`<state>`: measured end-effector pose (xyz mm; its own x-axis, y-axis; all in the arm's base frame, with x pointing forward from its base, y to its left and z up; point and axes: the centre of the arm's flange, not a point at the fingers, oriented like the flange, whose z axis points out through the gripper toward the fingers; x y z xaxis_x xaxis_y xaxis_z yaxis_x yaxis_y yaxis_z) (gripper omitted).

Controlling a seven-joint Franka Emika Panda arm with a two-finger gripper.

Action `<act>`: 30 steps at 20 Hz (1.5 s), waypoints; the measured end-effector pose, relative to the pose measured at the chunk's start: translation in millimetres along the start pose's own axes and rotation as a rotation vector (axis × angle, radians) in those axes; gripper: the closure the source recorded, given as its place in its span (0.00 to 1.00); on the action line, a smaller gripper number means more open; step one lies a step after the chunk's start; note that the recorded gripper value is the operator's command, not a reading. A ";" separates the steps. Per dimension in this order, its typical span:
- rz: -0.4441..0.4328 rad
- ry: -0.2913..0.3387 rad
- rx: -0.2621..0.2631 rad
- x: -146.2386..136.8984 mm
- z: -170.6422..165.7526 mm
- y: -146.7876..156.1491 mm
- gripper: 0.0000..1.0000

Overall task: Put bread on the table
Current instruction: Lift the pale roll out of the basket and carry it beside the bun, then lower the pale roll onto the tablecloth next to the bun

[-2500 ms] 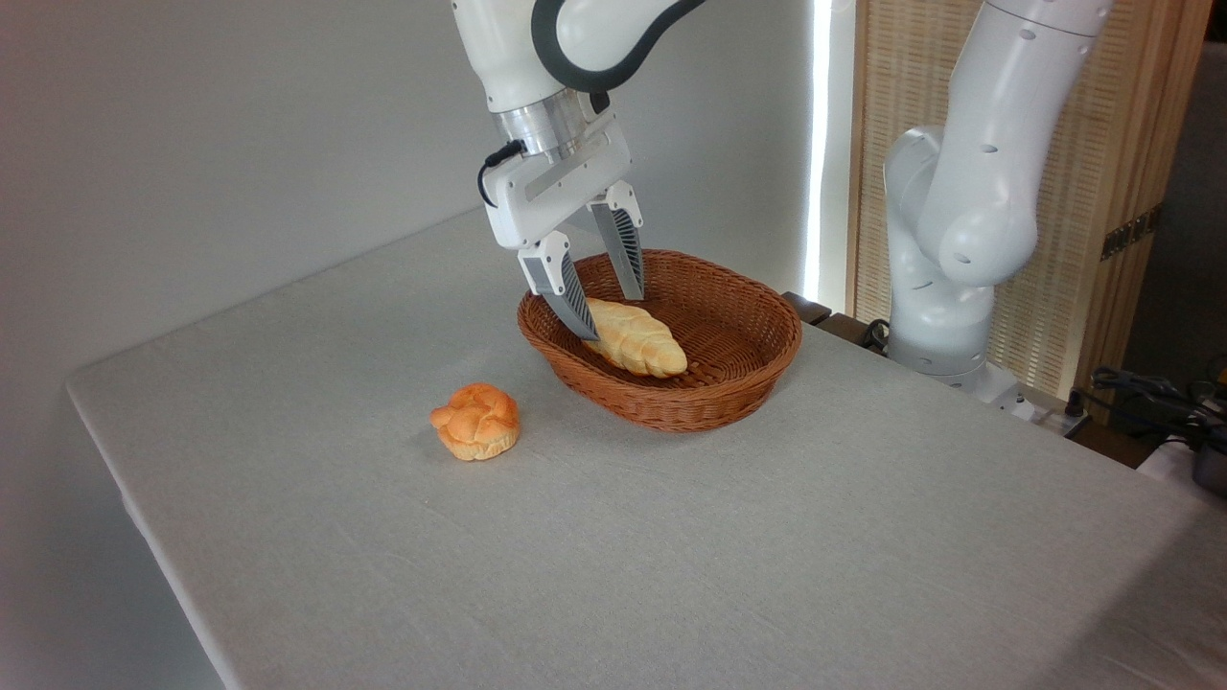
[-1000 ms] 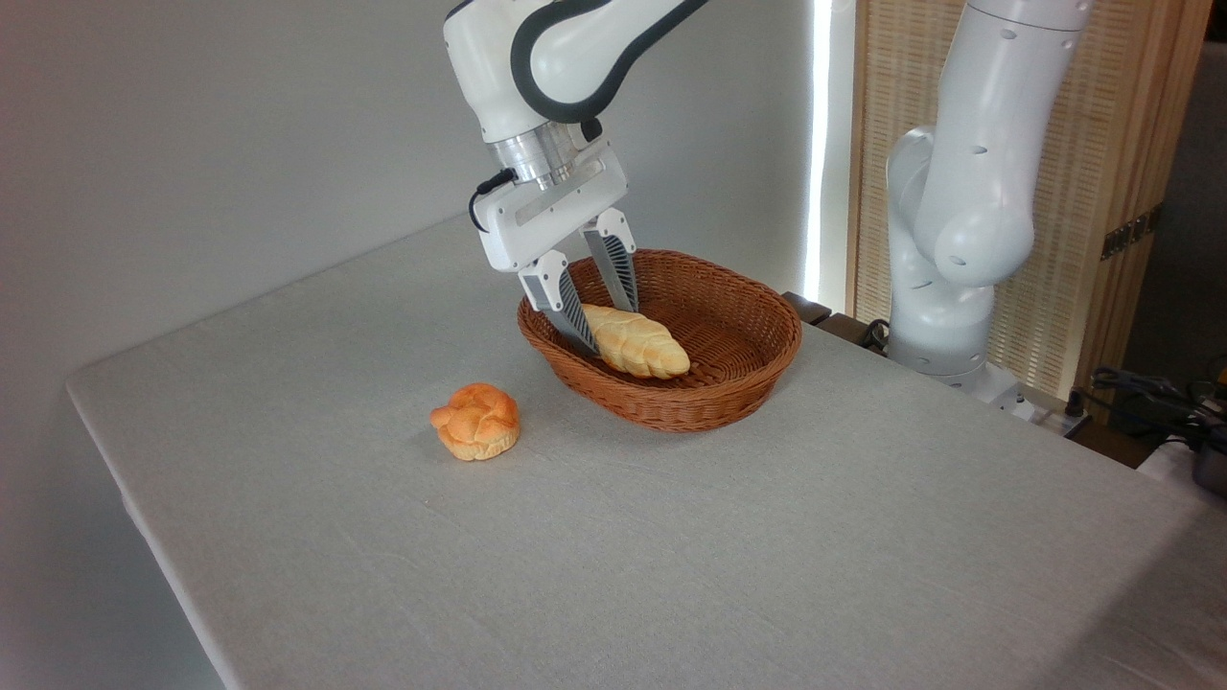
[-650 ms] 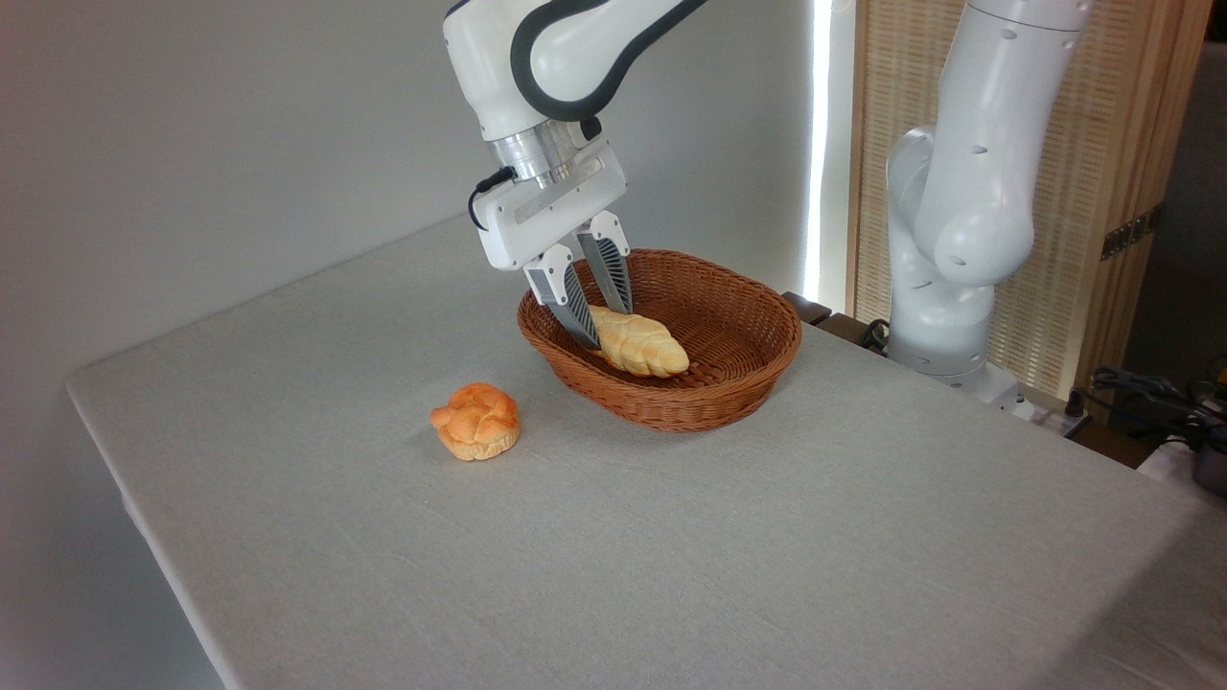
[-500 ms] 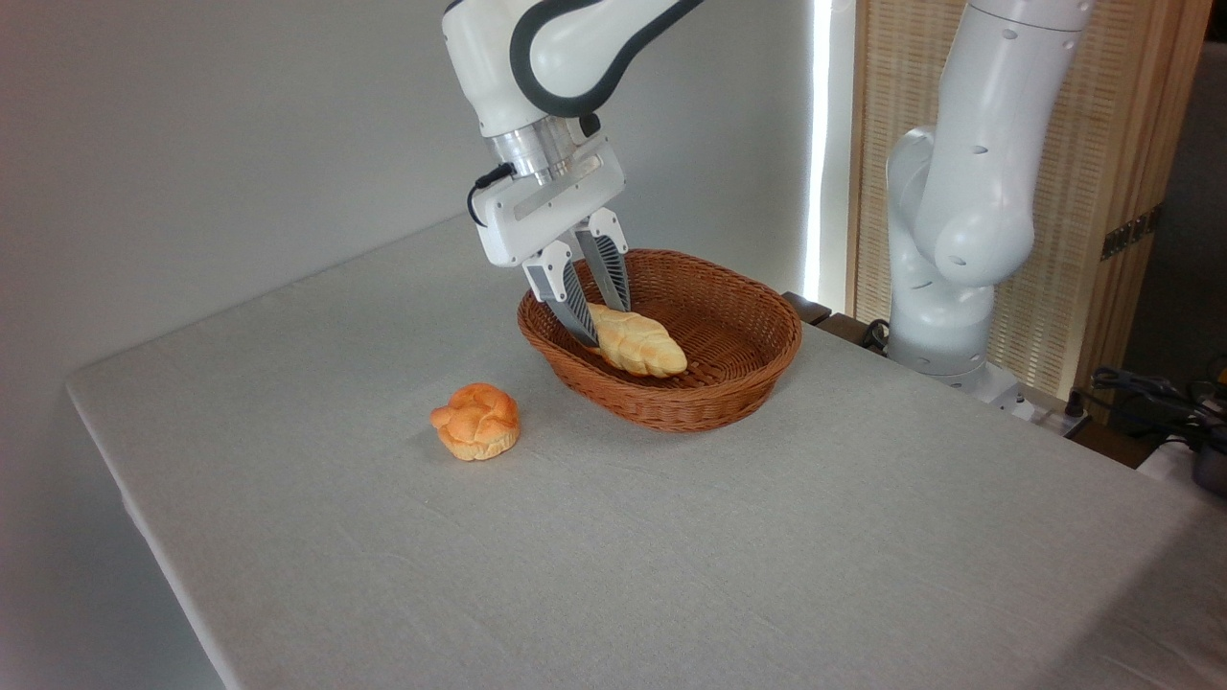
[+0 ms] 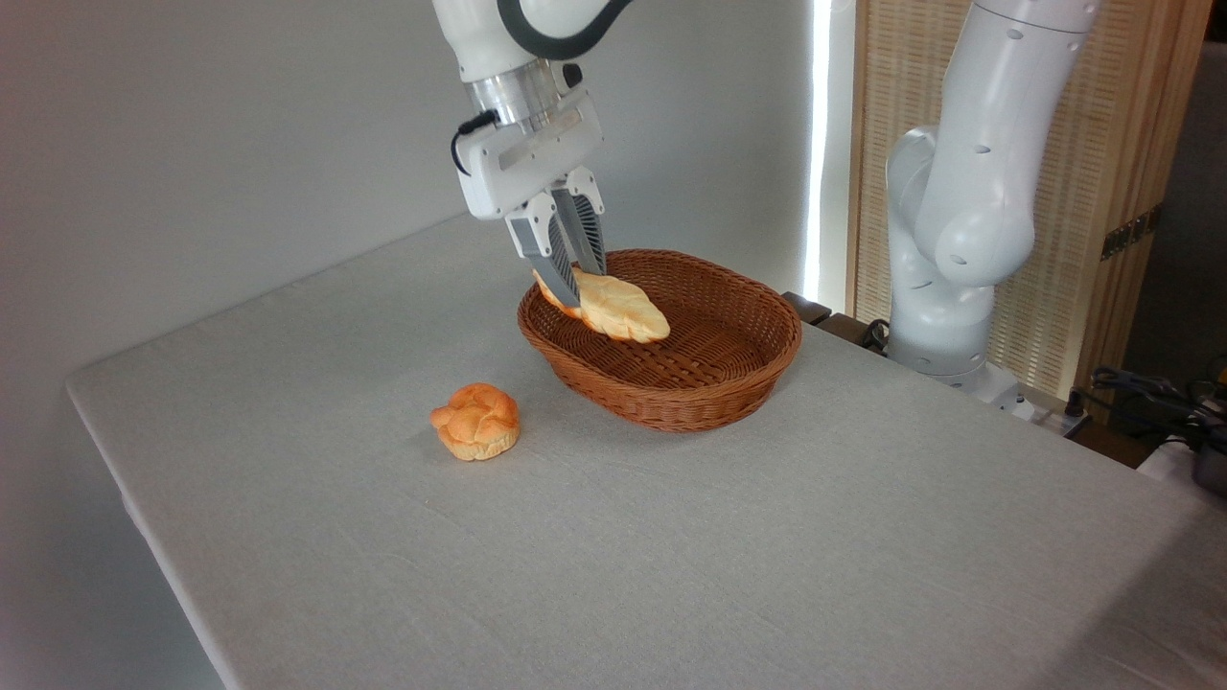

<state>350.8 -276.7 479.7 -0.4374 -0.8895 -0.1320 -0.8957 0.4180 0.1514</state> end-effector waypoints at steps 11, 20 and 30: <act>-0.209 0.106 0.101 -100.8 -28.6 -29.2 0.44; -0.302 0.115 0.156 -138.9 15.8 -74.9 0.34; -0.299 0.098 0.152 -133.7 36.0 -91.1 0.00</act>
<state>488.1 -189.2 448.3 -0.1503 -0.9872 -0.0527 -0.9880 0.1519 -0.0286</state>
